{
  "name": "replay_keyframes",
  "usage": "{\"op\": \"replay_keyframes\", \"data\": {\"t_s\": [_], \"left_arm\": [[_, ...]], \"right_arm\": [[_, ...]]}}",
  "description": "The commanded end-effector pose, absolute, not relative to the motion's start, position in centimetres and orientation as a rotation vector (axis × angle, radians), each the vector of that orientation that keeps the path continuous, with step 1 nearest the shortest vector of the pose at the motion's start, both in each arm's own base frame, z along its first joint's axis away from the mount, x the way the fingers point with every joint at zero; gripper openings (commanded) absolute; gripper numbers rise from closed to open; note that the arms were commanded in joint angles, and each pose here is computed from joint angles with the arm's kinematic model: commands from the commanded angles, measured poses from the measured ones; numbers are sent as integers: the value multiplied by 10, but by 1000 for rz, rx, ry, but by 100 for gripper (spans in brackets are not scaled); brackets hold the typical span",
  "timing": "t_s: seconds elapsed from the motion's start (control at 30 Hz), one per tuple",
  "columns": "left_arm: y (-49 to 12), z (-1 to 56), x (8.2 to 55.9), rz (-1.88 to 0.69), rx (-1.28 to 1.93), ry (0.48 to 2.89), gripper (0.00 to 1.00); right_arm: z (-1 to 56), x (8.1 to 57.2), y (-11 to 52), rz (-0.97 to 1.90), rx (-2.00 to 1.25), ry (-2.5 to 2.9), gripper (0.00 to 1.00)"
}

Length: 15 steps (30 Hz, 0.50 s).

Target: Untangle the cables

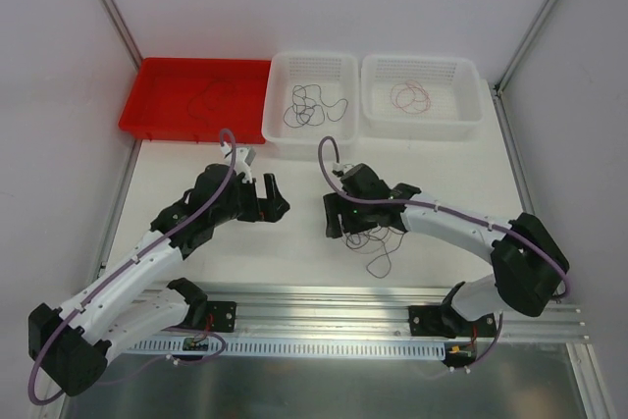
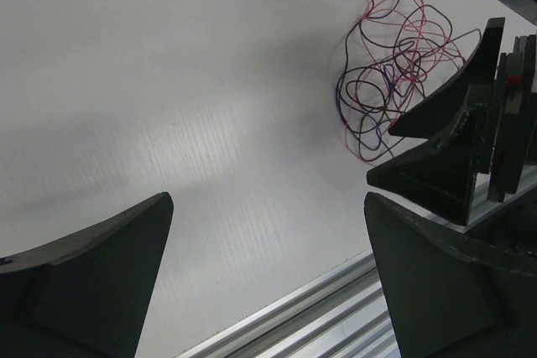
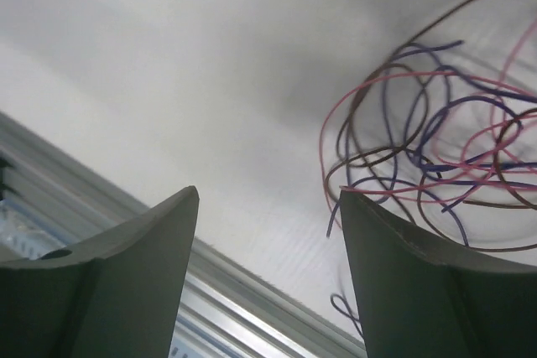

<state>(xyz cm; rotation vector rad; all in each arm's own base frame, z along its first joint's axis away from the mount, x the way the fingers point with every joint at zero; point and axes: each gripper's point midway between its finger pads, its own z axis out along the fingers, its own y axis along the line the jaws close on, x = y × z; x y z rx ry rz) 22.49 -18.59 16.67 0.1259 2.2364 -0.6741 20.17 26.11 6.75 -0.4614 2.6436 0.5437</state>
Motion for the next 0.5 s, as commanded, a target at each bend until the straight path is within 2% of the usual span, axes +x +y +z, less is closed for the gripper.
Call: {"op": "replay_keyframes", "data": {"t_s": [0.0, 0.17, 0.33, 0.47], "left_arm": [[-191, 170, 217, -751, 71, 2221, 99], [-201, 157, 207, -784, 54, 2281, 99], [-223, 147, 207, -744, 114, 2345, 99], [-250, 147, 207, -710, 186, 2363, 99]], "right_arm": [[101, 205, 293, 629, -481, 2540, 72], [133, 208, 269, 545, -410, 2438, 72], [146, 217, 195, 207, -224, 2382, 64], [138, 218, 136, 69, -44, 2399, 59]]}}
